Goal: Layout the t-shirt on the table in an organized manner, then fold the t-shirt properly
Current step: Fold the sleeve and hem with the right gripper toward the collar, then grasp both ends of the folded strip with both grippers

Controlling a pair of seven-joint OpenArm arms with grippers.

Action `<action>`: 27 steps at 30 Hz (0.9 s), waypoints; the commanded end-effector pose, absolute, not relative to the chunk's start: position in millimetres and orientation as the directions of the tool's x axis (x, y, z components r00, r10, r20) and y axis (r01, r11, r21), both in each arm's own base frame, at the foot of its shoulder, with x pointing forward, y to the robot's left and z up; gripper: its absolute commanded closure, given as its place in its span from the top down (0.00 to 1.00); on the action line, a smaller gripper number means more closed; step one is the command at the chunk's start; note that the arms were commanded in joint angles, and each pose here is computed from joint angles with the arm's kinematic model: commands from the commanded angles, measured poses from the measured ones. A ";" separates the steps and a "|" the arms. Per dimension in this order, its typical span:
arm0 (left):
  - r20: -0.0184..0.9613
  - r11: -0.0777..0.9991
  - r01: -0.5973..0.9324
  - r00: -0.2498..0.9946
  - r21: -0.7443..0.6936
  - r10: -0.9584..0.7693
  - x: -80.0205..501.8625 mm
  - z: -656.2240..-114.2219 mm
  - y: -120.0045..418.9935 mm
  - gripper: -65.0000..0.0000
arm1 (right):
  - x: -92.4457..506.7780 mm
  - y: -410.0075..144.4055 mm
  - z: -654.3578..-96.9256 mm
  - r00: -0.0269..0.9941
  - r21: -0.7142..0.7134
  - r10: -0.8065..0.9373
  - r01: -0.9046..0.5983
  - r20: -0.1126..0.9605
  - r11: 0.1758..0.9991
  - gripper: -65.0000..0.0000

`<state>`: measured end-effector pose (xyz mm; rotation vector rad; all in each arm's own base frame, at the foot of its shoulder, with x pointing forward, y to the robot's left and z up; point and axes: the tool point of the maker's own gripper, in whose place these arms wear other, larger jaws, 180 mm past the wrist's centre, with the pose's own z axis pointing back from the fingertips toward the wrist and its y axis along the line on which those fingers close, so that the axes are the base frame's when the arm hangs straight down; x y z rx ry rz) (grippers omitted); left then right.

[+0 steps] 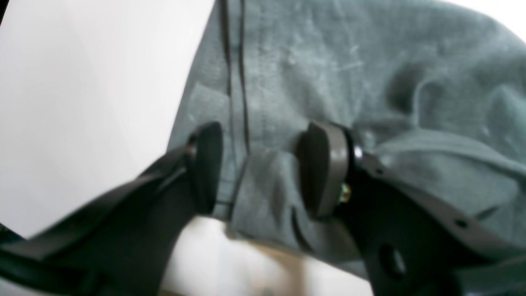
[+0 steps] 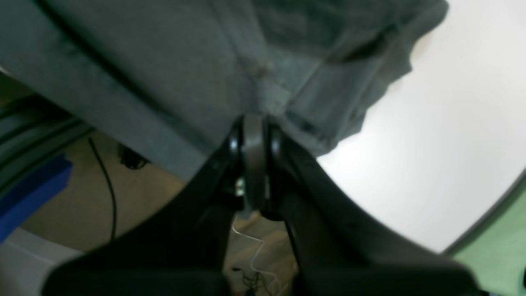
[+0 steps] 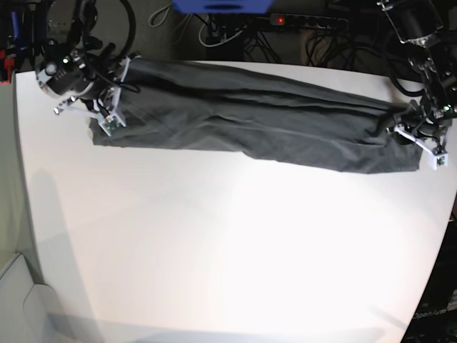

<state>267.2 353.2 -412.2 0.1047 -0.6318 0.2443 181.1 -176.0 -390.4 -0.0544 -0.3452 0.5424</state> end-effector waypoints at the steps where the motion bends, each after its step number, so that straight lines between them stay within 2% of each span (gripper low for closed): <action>1: 0.637 0.966 -0.254 0.752 0.046 0.167 277.2 -393.6 365.4 0.50 | 184.2 -177.0 -386.2 0.793 -0.153 0.518 -0.496 0.321 0.855 0.00; 8: 0.658 0.968 -0.241 0.740 0.064 0.141 281.3 -380.9 366.3 0.51 | 185.2 -175.2 -386.3 0.792 -0.150 0.518 -0.497 0.324 0.854 0.01; 10: 0.666 0.969 -0.237 0.734 0.068 0.133 283.1 -376.8 365.8 0.51 | 186.3 -175.2 -385.8 0.791 -0.152 0.518 -0.497 0.326 0.854 0.08; 12: 0.675 0.970 -0.233 0.727 0.073 0.125 285.2 -372.1 365.2 0.52 | 186.3 -175.2 -385.8 0.791 -0.152 0.518 -0.497 0.326 0.854 0.19; 14: 0.669 0.969 -0.232 0.734 0.083 0.118 281.9 -373.5 365.9 0.59 | 186.9 -175.2 -385.5 0.790 -0.152 0.518 -0.497 0.327 0.854 0.29; 16: 0.665 0.970 -0.231 0.738 0.082 0.119 279.4 -375.1 365.9 0.72 | 186.9 -175.7 -385.4 0.791 -0.153 0.517 -0.496 0.327 0.855 0.39; 19: 0.665 0.967 -0.232 0.739 0.101 0.108 278.9 -373.0 374.0 0.87 | 188.1 -177.1 -384.7 0.791 -0.157 0.516 -0.493 0.329 0.856 0.48; 23: 0.648 0.983 -0.148 0.760 0.104 0.046 280.5 -377.4 370.2 0.98 | 188.7 -176.1 -384.5 0.789 -0.156 0.518 -0.495 0.330 0.855 0.50; 27: 0.648 0.988 -0.136 0.760 0.079 0.053 289.5 -380.8 368.6 1.00 | 193.5 -175.6 -382.1 0.785 -0.160 0.517 -0.494 0.342 0.855 0.50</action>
